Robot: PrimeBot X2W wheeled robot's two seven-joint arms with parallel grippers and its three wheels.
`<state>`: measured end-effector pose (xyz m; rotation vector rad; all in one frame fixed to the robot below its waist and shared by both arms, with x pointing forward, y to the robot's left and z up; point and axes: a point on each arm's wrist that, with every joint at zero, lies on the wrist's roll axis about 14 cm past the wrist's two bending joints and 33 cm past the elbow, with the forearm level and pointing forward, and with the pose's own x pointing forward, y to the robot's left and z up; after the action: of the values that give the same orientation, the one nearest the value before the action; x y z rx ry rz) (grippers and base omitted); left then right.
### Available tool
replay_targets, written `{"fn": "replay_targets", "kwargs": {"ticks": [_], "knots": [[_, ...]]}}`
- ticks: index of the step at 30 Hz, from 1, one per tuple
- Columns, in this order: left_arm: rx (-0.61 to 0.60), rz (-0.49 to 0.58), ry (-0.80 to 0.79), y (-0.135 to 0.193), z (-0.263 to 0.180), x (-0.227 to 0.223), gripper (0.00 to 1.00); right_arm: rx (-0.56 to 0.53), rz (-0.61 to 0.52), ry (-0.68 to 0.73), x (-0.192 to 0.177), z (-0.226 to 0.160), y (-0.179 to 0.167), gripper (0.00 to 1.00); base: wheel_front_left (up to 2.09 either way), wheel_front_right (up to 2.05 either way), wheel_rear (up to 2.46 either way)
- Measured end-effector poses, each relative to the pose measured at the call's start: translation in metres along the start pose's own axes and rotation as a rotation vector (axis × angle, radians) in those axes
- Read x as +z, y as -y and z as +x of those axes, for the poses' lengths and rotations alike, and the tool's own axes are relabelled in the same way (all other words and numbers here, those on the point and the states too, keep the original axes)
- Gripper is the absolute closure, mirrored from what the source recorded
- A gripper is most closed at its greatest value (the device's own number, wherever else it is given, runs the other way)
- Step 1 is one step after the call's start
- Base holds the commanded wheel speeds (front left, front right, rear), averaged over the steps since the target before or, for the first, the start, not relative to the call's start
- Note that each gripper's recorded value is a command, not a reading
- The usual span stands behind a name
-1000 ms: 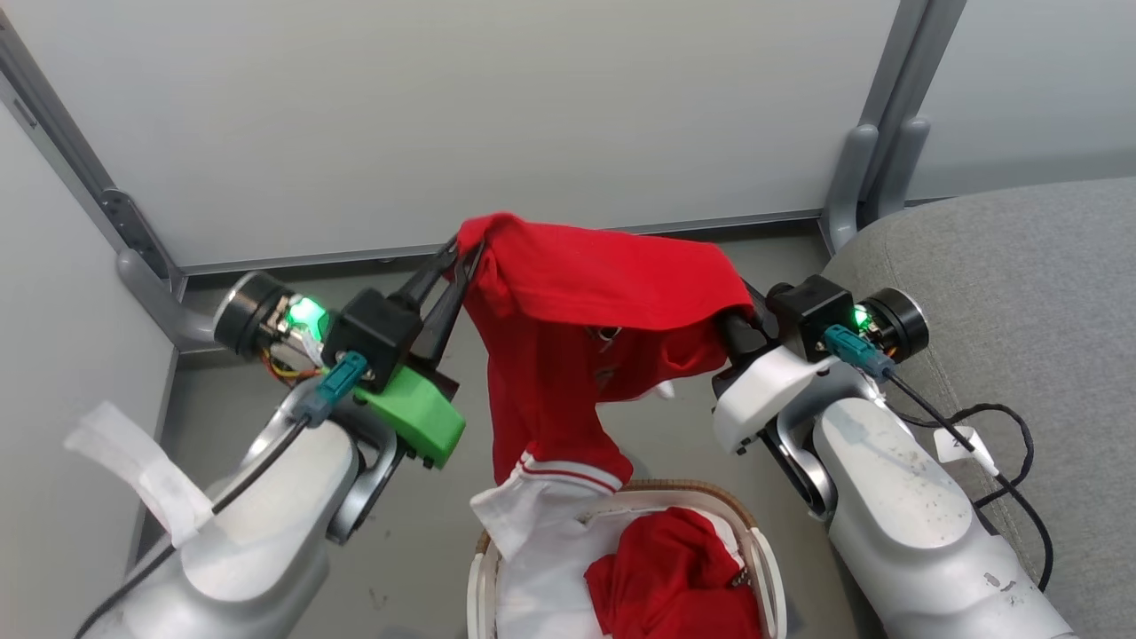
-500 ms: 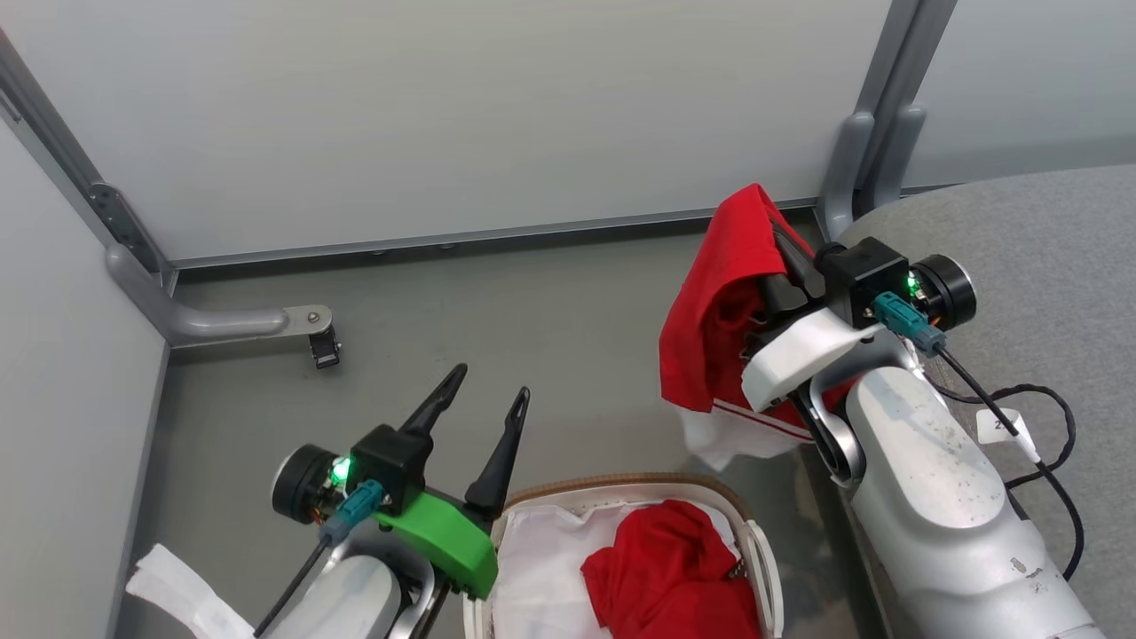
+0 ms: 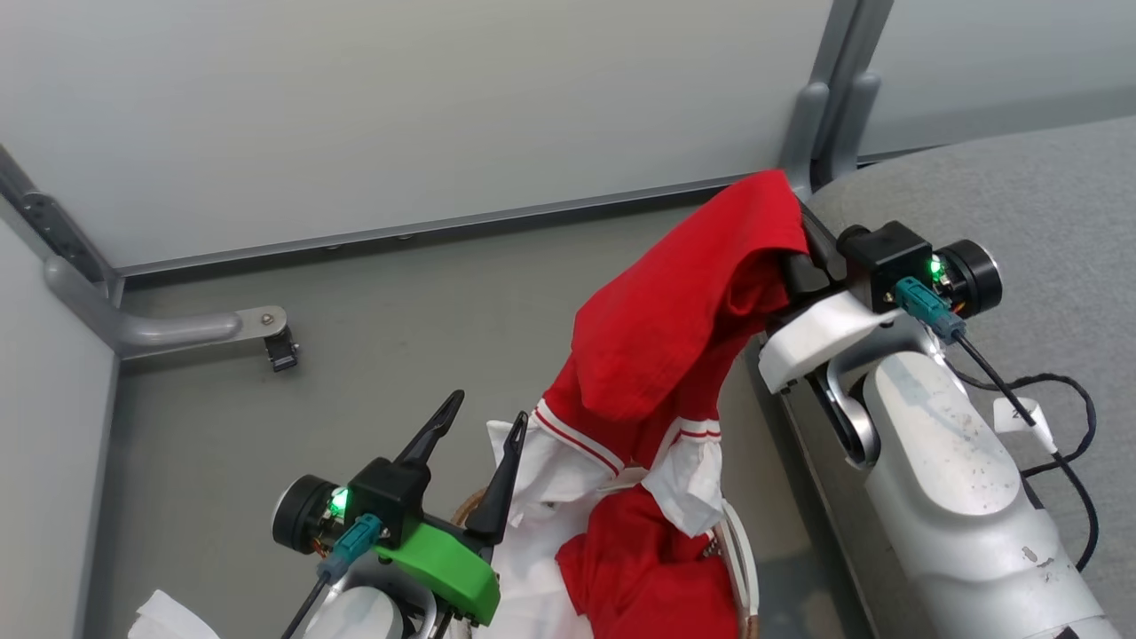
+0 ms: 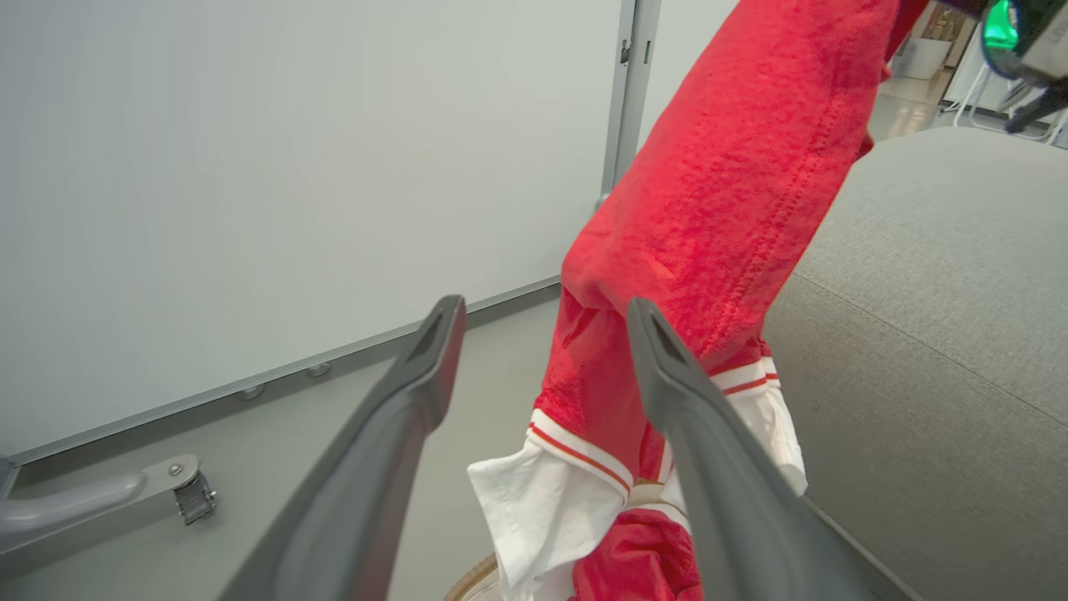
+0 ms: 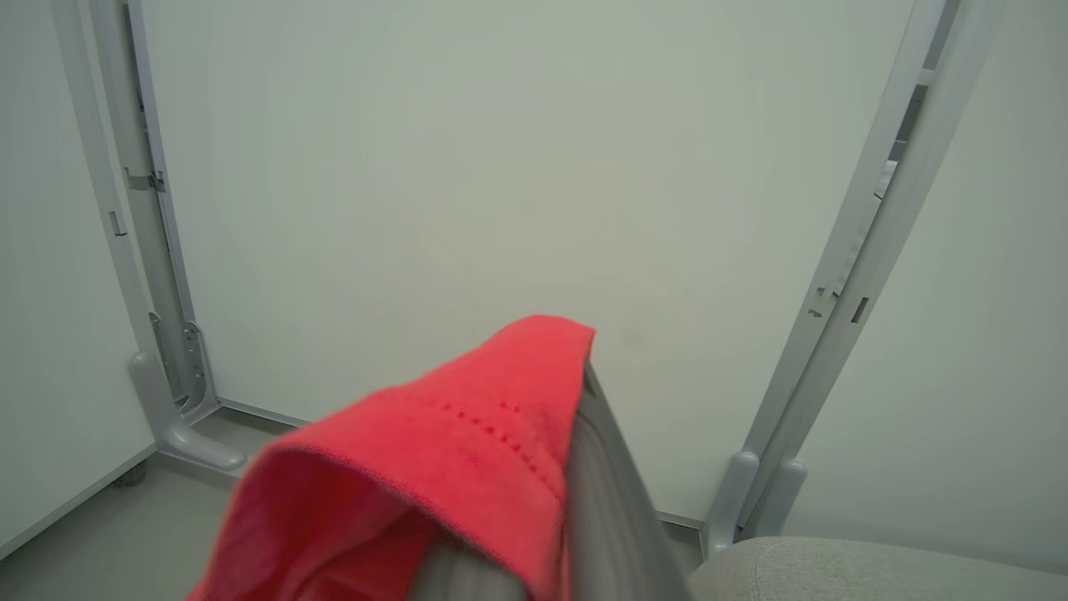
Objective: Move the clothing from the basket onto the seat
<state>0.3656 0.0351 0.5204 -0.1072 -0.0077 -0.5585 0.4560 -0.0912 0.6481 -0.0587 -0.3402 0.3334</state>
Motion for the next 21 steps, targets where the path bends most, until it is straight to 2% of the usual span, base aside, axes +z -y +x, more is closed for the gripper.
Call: {"fn": "replay_targets", "kwargs": {"ticks": [10,21], "knots": [[-0.132,-0.017,0.019,0.036,0.037,-0.001,0.00,-0.116,-0.130,0.028,0.019,-0.009,0.056,1.00,0.00,0.00,0.00],[-0.338,-0.038,0.006,0.090,0.079,-0.016,0.00,-0.331,-0.258,-0.043,0.019,-0.060,0.146,1.00,0.00,0.00,0.00]]}}
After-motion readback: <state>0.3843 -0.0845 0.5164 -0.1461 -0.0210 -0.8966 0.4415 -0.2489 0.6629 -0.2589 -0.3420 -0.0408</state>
